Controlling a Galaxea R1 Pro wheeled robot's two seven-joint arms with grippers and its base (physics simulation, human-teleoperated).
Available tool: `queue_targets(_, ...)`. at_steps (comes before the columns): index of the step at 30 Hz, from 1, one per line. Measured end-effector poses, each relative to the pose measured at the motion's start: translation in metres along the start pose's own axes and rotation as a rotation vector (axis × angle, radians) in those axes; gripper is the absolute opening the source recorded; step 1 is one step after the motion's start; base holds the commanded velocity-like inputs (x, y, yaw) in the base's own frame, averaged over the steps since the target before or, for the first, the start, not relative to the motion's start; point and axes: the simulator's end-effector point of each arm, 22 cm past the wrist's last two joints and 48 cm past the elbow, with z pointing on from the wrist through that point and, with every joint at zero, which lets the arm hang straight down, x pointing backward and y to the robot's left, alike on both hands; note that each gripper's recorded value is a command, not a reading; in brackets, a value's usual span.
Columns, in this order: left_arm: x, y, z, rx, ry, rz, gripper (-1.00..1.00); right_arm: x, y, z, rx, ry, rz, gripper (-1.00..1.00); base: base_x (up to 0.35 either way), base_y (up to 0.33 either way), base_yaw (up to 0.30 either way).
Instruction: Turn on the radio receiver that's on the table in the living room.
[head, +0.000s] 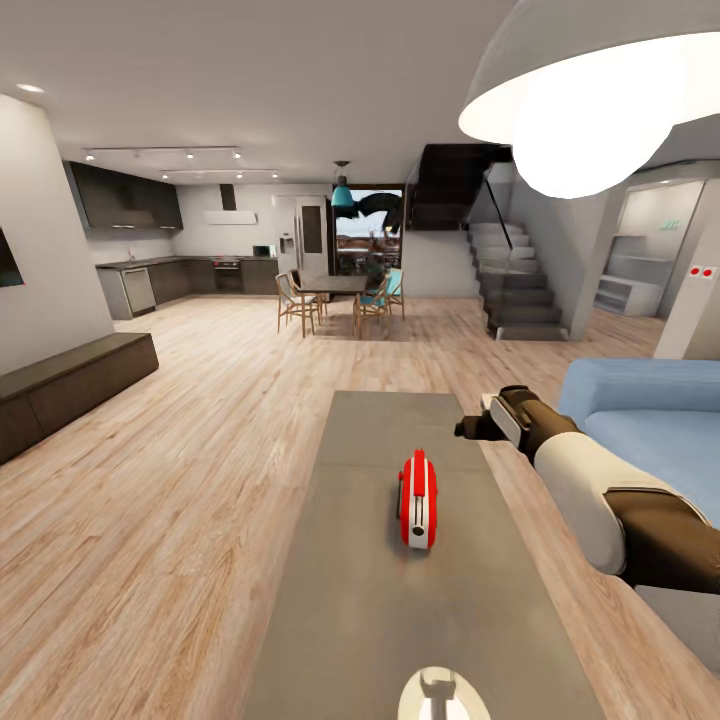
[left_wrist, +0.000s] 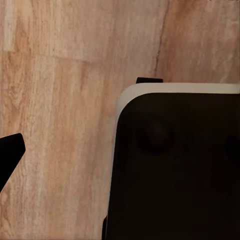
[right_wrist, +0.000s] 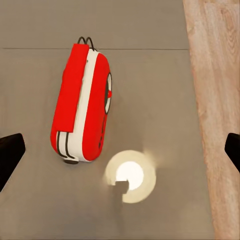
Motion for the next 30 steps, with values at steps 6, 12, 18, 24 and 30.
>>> queue_targets(6, 0.001, -0.006, -0.001, 0.007, 0.003, -0.005, 1.0, 0.0, 0.005, 0.0, -0.007, 0.0, 0.001, 1.0, 0.0, 0.0, 0.0)
queue_targets(12, 0.001, -0.03, -0.005, 0.038, 0.006, -0.01, 1.0, 0.0, 0.006, 0.0, -0.01, 0.001, 0.001, 1.0, 0.0, 0.0, 0.0)
queue_targets(18, -0.04, -0.032, 0.0, 0.039, -0.083, -0.021, 1.0, 0.001, 0.007, 0.0, -0.011, 0.003, 0.001, 1.0, 0.0, 0.0, 0.0)
queue_targets(24, -0.1, -0.029, 0.002, 0.033, -0.21, -0.041, 1.0, 0.001, 0.007, 0.0, -0.011, 0.003, 0.001, 1.0, 0.0, 0.0, 0.0)
queue_targets(30, -0.121, -0.035, -0.001, 0.045, -0.257, -0.056, 1.0, 0.001, 0.006, 0.0, -0.011, 0.003, 0.0, 1.0, 0.0, 0.0, 0.0)
